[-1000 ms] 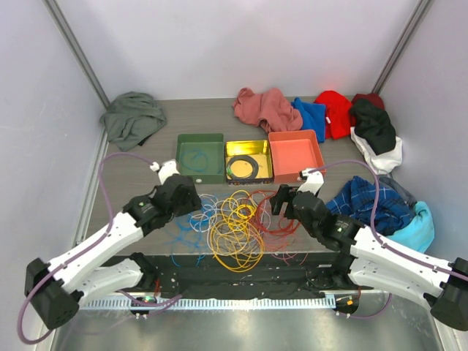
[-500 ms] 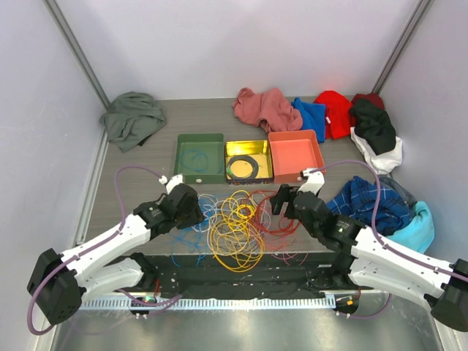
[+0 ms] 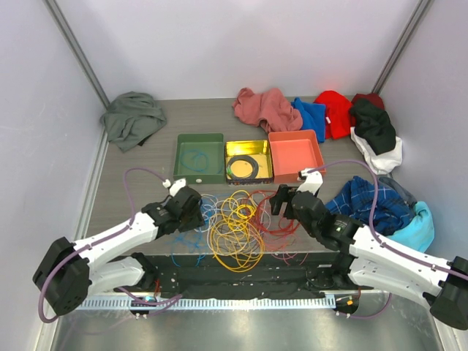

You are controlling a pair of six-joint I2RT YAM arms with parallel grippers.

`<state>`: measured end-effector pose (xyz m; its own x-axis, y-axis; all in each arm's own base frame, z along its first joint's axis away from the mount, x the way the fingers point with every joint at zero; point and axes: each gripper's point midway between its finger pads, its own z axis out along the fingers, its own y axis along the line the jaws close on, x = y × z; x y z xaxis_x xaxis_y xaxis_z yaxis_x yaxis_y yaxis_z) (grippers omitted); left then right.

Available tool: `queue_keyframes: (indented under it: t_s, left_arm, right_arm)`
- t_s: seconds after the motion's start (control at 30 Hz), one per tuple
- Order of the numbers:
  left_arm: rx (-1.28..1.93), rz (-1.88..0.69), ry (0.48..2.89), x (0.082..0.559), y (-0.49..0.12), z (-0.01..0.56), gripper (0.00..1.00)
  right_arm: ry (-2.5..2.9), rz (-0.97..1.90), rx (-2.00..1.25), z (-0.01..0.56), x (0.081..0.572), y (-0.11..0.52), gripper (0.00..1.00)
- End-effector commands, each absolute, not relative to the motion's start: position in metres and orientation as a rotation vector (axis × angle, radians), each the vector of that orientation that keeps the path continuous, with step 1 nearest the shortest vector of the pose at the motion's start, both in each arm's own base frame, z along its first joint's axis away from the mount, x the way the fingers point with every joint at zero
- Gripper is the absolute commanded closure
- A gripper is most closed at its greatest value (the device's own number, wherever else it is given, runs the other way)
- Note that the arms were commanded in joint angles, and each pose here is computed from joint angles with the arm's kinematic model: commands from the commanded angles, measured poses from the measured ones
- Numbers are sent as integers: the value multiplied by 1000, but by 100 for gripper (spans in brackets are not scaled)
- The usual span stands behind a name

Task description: Untangle the cables

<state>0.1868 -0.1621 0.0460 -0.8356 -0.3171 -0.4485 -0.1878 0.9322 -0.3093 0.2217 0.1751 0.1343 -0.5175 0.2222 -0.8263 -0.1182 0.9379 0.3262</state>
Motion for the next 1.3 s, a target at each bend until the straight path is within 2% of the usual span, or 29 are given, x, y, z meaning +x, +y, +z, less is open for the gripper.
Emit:
queue_keyframes:
  t_s: [0.0, 0.13, 0.23, 0.3, 0.33, 0.4, 0.53, 0.67, 0.87, 1.27]
  left_arm:
    - [-397, -323, 2510, 201, -161, 46, 55]
    - [-395, -263, 2518, 208, -158, 40, 67]
    - [-406, -284, 2493, 212, -160, 46, 84]
    - [-413, -277, 2473, 214, -158, 52, 90]
    - [-411, -273, 2464, 215, -157, 55, 96]
    - [-399, -262, 2432, 218, -153, 70, 100]
    - [-361, -270, 2332, 224, -144, 116, 100]
    - [-346, -302, 2130, 236, -129, 203, 100]
    - [-284, -346, 1939, 244, -121, 304, 100]
    - [-235, -511, 1620, 253, -128, 466, 100]
  right_arm:
    - [2040, 430, 88, 143, 228, 179, 17]
    - [2046, 420, 79, 141, 228, 179, 17]
    - [2040, 416, 79, 143, 229, 178, 17]
    - [2040, 413, 82, 143, 229, 177, 17]
    - [2037, 413, 81, 144, 229, 176, 17]
    - [2035, 415, 82, 144, 229, 176, 17]
    - [2034, 415, 81, 145, 229, 177, 17]
    - [2025, 428, 76, 151, 231, 181, 17]
    - [2004, 465, 88, 162, 232, 185, 17]
    - [1950, 509, 155, 188, 233, 181, 17]
